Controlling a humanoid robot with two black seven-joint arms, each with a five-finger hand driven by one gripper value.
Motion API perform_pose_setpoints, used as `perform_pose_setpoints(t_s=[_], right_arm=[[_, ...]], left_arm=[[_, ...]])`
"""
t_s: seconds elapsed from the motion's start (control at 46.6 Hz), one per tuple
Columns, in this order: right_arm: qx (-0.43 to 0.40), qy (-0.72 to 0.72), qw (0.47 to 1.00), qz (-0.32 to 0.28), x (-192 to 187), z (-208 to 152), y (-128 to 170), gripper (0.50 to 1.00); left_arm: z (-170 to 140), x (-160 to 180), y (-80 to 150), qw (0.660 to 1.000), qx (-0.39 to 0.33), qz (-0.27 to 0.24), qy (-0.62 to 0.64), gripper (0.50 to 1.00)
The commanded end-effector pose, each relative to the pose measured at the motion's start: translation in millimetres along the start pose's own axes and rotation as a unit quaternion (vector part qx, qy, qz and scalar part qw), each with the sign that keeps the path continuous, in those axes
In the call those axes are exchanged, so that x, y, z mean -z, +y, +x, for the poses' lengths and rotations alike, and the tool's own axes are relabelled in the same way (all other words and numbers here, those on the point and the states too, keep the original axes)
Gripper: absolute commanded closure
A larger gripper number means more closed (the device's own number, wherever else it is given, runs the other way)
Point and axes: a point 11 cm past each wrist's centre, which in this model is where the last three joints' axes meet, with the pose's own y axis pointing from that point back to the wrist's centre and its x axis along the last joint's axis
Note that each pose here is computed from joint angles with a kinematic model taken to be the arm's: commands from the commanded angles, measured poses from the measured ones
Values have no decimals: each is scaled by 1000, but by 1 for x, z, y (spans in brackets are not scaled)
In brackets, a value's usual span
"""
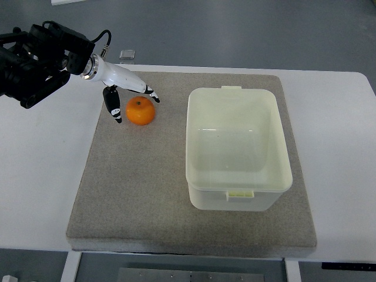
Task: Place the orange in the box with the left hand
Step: 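Lower the left hand around the orange and close its fingers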
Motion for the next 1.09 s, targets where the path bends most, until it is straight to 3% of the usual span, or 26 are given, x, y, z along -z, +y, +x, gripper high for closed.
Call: perform_pose_setpoints(t_s=[0.0,0.708,0.943,1.072], right_arm=[[0,0,1000,-1,-1,0,0,568],[-1,0,1000,-1,-1,0,0,568],[0,0,1000,-1,-1,0,0,568],[0,0,1000,-1,-1,0,0,568]], left_arm=[[-2,0,-1,1000,0,-1,4,510],[-17,3,-6,1000,8,0,10,516],[-18,4,-6,1000,12,3,7,609],[-18,4,-6,1000,11,4,8,780]])
